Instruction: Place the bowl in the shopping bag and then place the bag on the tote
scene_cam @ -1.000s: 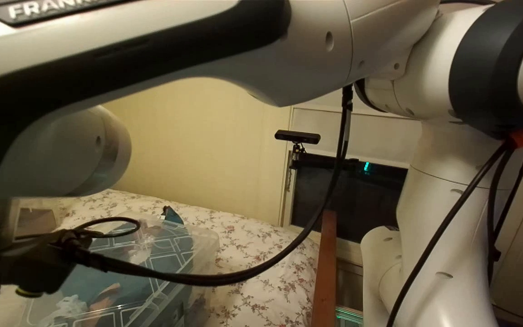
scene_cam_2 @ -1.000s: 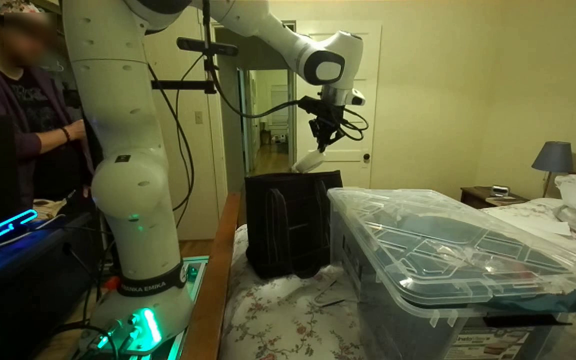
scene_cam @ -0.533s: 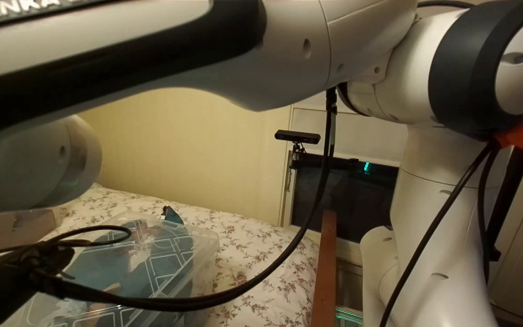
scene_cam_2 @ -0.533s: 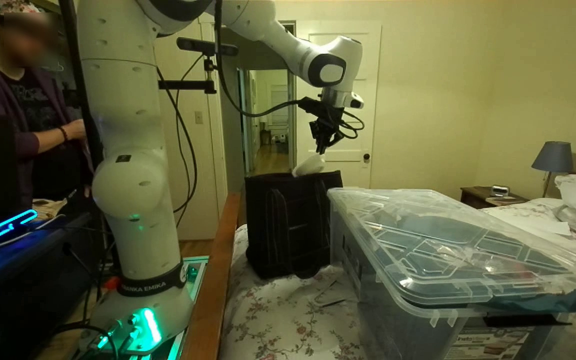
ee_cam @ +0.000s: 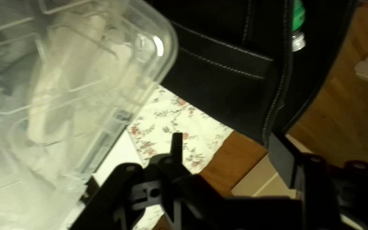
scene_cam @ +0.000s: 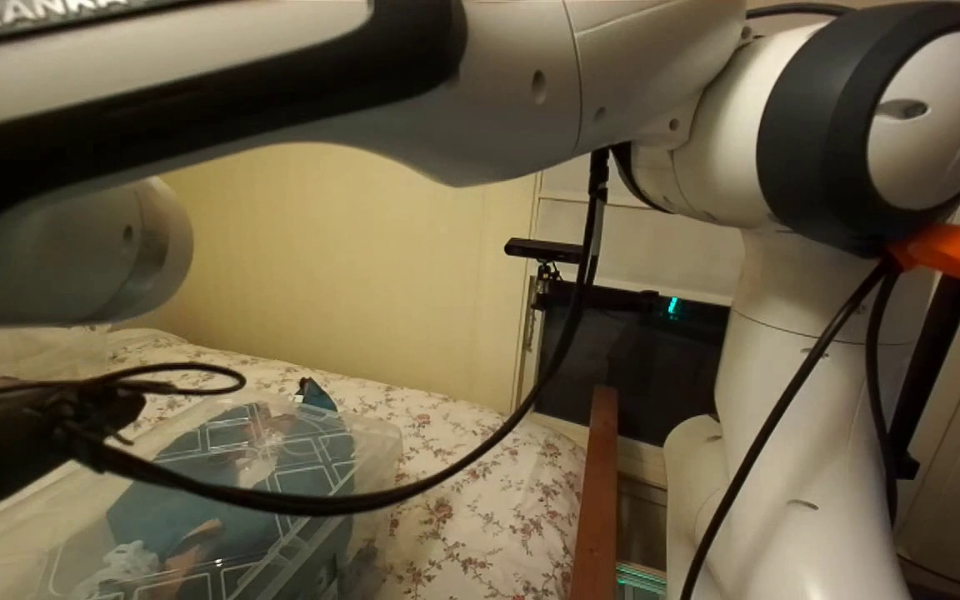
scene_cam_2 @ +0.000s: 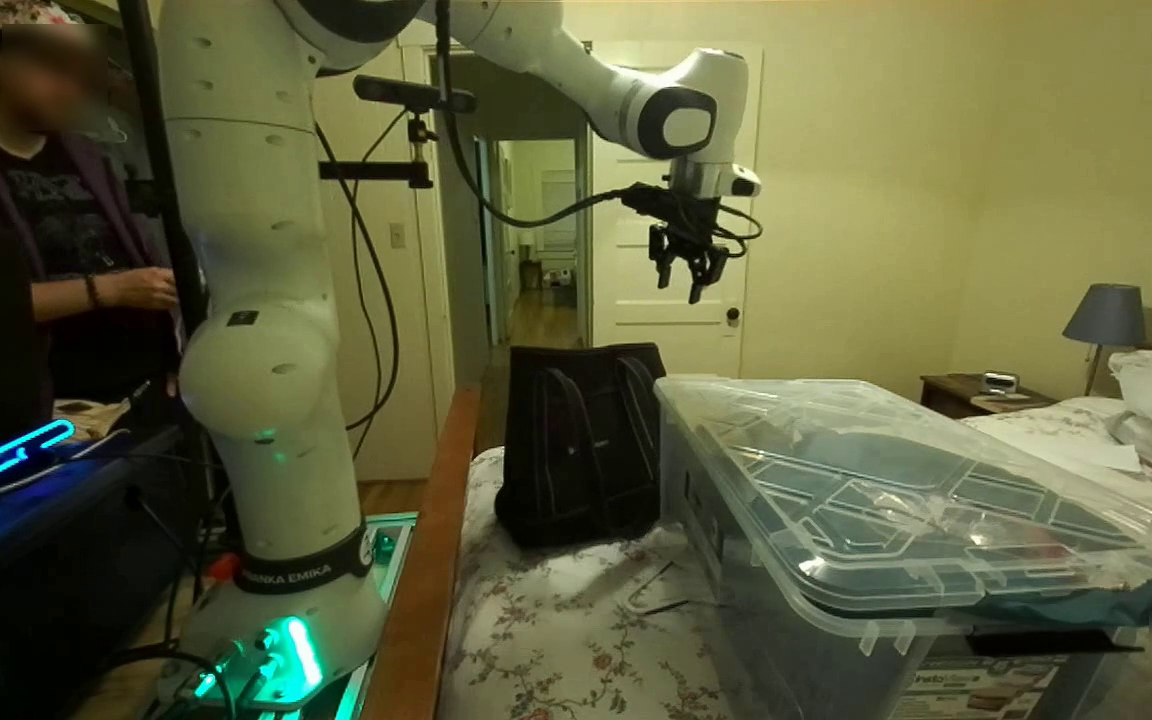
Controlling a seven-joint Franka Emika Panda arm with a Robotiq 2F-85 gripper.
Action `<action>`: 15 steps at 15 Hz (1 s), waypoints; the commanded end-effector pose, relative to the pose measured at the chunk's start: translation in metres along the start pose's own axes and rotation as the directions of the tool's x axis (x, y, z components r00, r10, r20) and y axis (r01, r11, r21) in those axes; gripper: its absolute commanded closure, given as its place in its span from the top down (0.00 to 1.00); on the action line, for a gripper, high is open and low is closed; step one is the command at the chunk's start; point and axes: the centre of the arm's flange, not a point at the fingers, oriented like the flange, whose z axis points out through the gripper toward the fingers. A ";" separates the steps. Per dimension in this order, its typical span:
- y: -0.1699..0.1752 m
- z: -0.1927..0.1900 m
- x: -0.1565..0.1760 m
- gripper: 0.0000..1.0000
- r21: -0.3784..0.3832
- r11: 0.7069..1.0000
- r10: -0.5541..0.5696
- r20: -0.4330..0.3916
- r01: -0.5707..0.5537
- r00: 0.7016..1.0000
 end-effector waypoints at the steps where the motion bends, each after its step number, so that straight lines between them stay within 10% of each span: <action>1: 0.077 -0.022 -0.017 0.99 -0.150 0.980 0.126 -0.018 -0.128 0.992; 8: 0.182 -0.038 -0.081 1.00 -0.273 0.920 0.311 0.072 -0.281 0.948; 15: 0.098 -0.051 -0.078 1.00 -0.091 0.995 0.058 0.113 -0.048 0.992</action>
